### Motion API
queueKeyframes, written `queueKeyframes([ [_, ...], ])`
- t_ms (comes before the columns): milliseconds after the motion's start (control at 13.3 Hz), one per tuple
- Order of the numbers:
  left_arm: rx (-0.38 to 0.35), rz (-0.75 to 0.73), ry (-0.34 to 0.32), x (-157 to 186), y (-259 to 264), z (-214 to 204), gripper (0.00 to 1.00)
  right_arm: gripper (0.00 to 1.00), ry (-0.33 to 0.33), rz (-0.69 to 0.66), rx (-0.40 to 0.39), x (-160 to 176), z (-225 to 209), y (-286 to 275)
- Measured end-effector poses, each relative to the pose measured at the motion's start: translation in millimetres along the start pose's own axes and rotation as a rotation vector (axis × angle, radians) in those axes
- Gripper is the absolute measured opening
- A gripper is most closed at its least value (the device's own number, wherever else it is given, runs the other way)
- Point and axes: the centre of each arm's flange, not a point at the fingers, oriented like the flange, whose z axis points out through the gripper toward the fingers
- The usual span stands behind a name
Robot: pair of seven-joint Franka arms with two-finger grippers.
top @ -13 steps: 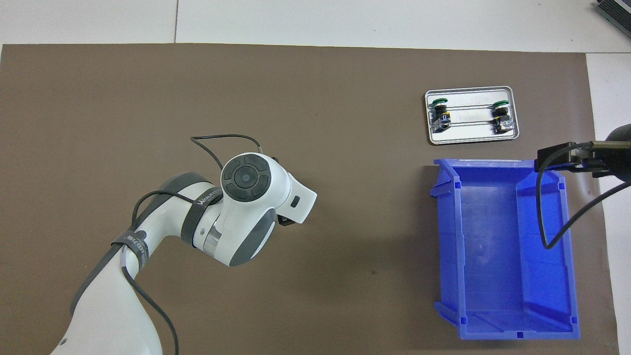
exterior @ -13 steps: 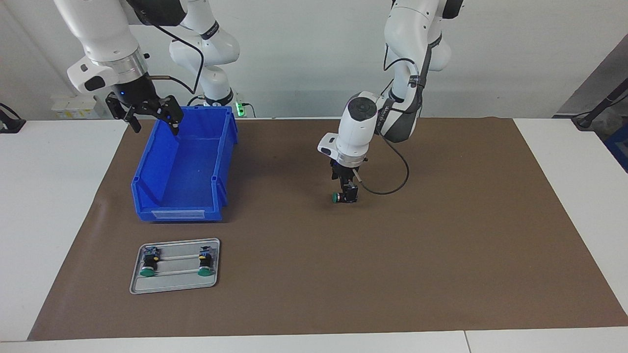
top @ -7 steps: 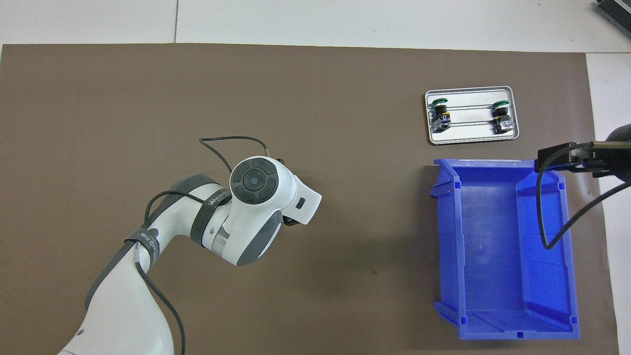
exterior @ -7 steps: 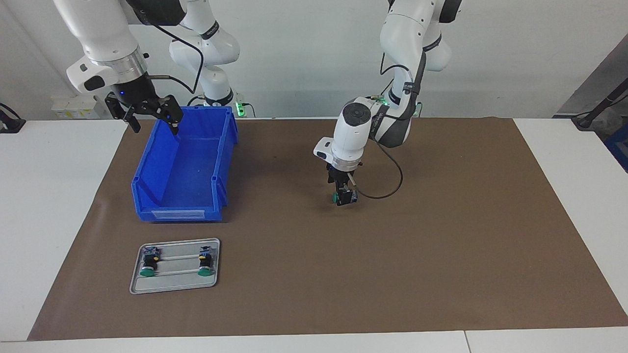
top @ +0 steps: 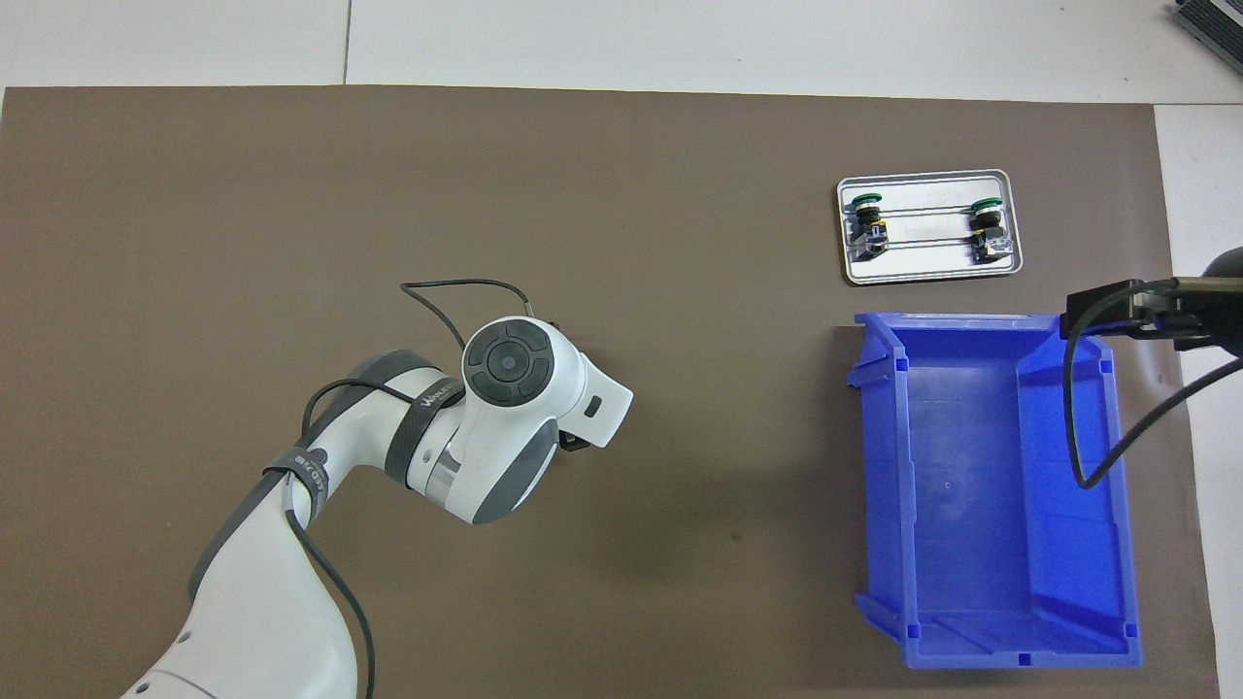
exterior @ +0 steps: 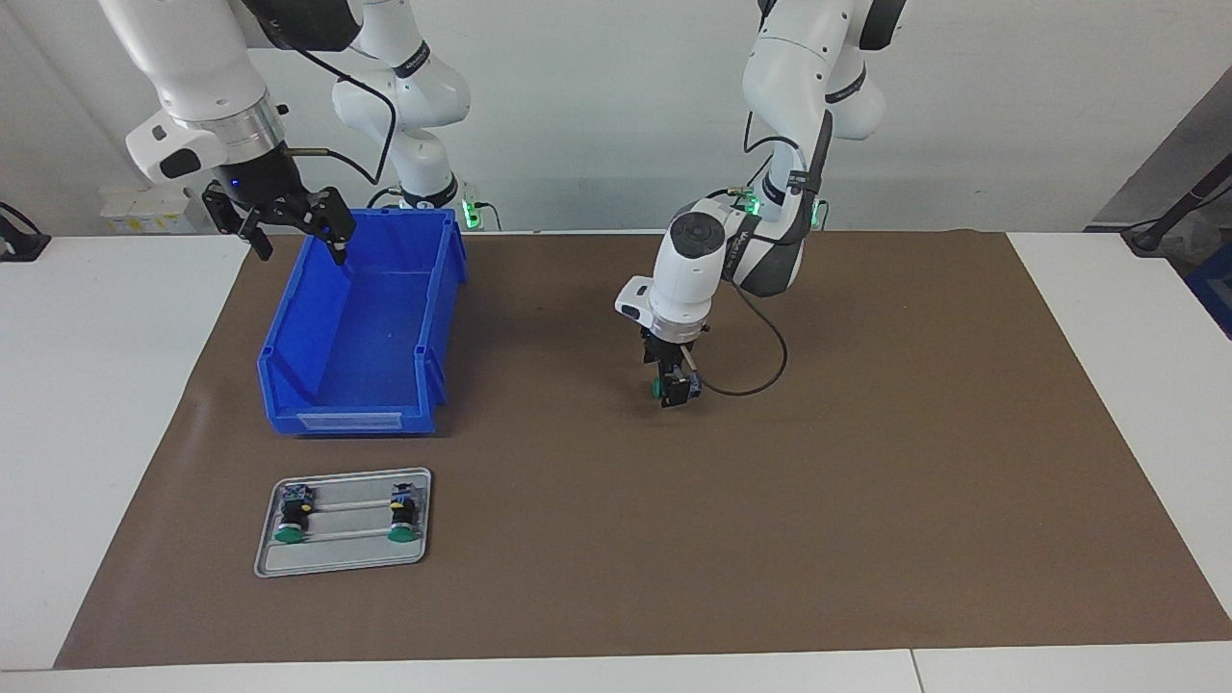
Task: Place and press button with both arms
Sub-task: 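Lower the left gripper onto the green button and grasp it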
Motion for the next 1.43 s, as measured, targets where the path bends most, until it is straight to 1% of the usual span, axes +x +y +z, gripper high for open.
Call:
queueKeyframes([
  [528,0.007,0.004,0.004,-5,6,10,1.00,1.00,-0.002,0.022,0.000,1,0,12],
  [830,0.014,0.020,0.007,-4,7,10,0.96,1.00,-0.002,0.022,0.000,1,0,12],
  [1433,0.011,0.064,0.000,-6,8,14,0.96,1.00,-0.002,0.022,0.000,1,0,12],
])
